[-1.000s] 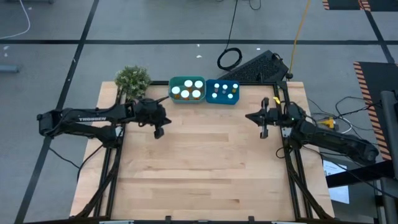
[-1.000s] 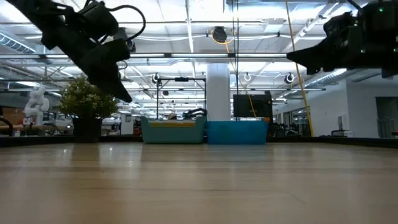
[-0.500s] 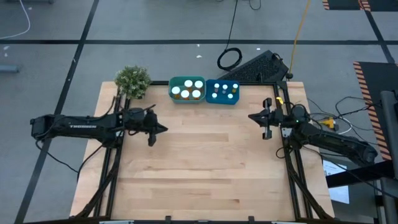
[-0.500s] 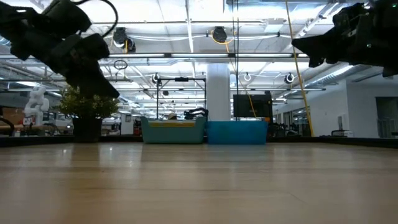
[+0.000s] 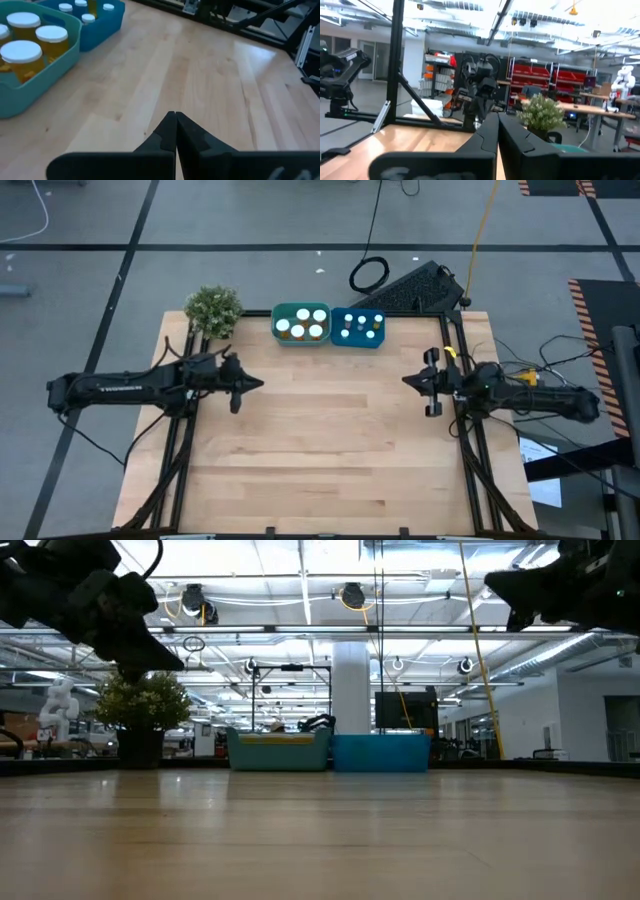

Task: Pick and place medicine bottles into bin by pill shape (circle, oval)
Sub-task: Return to Home Position

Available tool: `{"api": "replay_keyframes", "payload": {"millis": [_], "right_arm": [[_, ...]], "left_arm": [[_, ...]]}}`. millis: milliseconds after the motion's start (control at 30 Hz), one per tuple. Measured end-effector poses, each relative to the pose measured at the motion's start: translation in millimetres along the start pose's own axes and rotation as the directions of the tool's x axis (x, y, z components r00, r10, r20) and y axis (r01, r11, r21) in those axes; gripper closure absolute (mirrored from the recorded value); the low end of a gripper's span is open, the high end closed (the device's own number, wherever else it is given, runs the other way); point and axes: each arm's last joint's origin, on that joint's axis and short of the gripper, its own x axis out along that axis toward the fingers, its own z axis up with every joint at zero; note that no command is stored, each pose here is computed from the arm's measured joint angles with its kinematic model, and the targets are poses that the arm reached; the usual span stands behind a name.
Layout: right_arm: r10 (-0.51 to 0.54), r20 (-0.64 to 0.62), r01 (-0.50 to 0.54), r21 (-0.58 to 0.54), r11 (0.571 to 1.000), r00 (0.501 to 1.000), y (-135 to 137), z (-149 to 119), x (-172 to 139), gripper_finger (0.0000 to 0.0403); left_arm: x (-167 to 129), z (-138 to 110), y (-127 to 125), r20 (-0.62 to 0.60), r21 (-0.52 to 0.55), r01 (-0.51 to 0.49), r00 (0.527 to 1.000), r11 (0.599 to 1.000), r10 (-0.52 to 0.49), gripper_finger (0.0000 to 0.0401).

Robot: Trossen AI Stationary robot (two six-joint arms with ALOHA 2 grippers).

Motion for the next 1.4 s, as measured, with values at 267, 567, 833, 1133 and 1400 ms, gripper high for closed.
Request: {"api": "replay_keyframes", "payload": {"millis": [267,567,833,1133,1400], "right_arm": [[0.024,-0.041,-0.024,-0.001,1.000,0.999,9,-3,-2,0.0403],[0.001,-0.027,-0.001,0.017,1.000,1.000,12,0,-10,0.0403],[0.010,-0.045,-0.010,0.000,1.000,0.999,14,-2,-16,0.0403],[0.018,-0.143,-0.020,-0.010,1.000,0.990,15,-11,-17,0.0403],[-0.039,-0.246,0.039,-0.008,0.999,0.968,14,-21,-19,0.0403]], "left_arm": [[-3,2,-1,0.021,0.002,0.005,1.000,1.000,-0.005,0.0401],[-3,2,-1,0.021,-0.008,0.006,1.000,1.000,-0.006,0.0401],[-3,2,-1,0.022,-0.005,0.007,1.000,1.000,-0.007,0.0401],[-3,2,-3,0.016,0.001,0.074,0.997,0.997,-0.074,0.0401],[-17,-1,-7,0.020,0.046,0.107,0.994,0.993,-0.108,0.0401]]}}
